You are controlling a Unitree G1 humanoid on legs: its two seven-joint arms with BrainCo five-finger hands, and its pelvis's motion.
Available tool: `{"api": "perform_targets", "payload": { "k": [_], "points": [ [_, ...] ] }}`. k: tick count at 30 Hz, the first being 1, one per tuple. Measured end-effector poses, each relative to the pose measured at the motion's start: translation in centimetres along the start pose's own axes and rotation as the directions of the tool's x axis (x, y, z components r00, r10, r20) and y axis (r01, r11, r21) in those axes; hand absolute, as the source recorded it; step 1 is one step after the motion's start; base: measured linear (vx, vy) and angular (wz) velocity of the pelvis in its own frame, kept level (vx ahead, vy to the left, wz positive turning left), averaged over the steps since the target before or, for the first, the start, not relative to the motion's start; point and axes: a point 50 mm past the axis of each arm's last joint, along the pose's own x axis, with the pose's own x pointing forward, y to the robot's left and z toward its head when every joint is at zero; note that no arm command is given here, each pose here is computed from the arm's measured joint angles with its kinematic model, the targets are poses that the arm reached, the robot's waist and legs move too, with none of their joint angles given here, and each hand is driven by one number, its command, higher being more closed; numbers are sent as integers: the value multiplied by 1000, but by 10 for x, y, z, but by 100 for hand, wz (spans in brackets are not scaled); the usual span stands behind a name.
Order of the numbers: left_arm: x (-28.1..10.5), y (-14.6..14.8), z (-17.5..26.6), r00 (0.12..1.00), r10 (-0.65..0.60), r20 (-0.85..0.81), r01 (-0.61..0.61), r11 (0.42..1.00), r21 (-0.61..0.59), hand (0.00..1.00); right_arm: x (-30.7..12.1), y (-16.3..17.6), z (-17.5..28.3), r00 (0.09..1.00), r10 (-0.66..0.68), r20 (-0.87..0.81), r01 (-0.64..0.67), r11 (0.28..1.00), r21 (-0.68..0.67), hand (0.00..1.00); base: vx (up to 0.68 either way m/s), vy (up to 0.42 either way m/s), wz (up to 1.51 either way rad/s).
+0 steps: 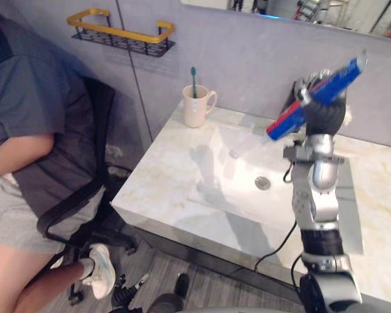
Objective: Organize washtable
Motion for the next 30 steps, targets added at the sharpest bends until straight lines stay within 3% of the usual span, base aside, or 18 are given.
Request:
{"api": "perform_targets", "payload": {
  "k": [12,30],
  "points": [
    [3,0,7,1000,-3,27,3,1000,-5,0,95,3,55,974,-63,218,110,971,-213,100,9,-19,16],
    [13,-10,35,992,-29,122,33,999,-28,0,129,12,67,972,-109,209,168,943,-288,100,1,-1,11]
  ]
}}
